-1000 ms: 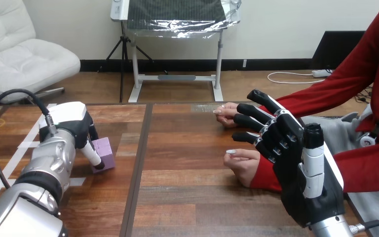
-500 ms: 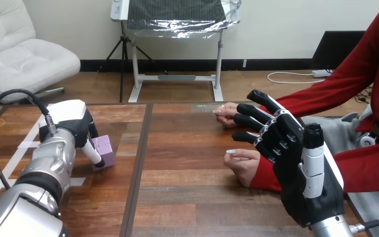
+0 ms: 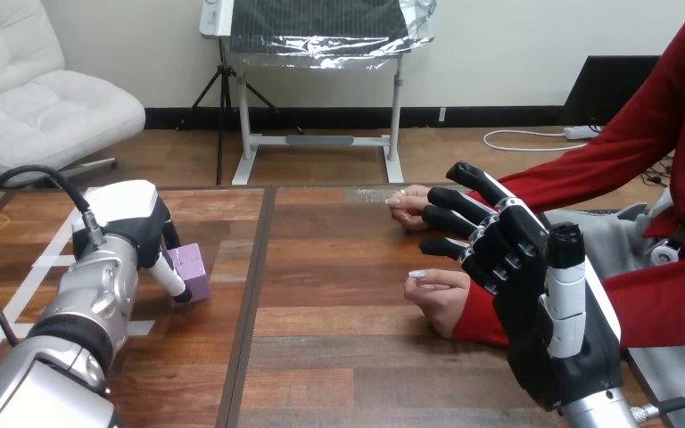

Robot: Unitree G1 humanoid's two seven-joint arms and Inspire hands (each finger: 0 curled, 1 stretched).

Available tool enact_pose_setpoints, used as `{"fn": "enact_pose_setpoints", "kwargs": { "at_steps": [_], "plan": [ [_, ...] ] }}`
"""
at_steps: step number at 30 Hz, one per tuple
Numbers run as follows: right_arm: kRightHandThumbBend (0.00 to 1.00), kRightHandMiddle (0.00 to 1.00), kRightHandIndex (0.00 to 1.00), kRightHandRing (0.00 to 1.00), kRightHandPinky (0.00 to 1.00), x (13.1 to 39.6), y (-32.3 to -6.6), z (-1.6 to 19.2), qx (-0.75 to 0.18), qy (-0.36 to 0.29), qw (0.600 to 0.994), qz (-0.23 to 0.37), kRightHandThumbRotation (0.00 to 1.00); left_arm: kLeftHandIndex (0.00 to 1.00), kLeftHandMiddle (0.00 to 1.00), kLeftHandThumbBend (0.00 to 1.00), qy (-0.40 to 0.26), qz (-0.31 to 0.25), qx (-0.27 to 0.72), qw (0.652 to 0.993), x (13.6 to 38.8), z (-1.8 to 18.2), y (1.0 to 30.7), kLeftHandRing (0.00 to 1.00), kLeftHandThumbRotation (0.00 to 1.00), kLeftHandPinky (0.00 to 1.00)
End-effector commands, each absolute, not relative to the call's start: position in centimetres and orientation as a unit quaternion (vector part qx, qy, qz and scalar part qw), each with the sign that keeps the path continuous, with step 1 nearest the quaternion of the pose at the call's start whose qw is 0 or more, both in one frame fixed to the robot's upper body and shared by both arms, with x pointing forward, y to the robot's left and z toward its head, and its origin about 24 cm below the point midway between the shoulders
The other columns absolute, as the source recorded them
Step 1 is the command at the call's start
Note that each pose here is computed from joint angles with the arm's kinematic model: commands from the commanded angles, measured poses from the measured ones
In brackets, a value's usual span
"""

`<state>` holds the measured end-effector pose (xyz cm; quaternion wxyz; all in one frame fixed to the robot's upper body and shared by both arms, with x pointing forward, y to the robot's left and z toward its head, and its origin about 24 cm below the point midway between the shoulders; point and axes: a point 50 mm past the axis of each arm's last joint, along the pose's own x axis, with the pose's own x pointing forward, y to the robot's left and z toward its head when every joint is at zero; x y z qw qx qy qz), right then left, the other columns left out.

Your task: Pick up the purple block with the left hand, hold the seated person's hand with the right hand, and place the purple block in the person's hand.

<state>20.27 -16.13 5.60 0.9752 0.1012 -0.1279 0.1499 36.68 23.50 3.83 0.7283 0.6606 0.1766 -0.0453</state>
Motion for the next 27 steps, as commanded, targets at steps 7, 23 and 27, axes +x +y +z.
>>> {"fn": "enact_pose_setpoints", "kwargs": {
  "at_steps": [7,23,27],
  "plan": [
    [0.81,0.82,0.86,0.82,0.72,21.5,-16.2,6.9,0.088,-0.161,0.970,0.158,0.94,0.50,0.54,0.75,0.106,-0.018,0.642,0.759,38.2,6.4,22.1,0.53,0.00,0.58],
    [0.85,0.81,0.85,0.82,0.77,22.2,-16.9,5.9,0.024,-0.157,0.981,0.115,0.91,0.48,0.49,0.75,0.038,0.007,0.593,0.804,38.3,7.6,21.6,0.49,0.00,0.53],
    [0.84,0.81,0.85,0.83,0.78,22.4,-17.1,5.7,0.018,-0.158,0.981,0.109,0.90,0.48,0.47,0.76,0.017,0.016,0.577,0.817,38.2,7.9,21.5,0.47,0.00,0.49]
  ]
}}
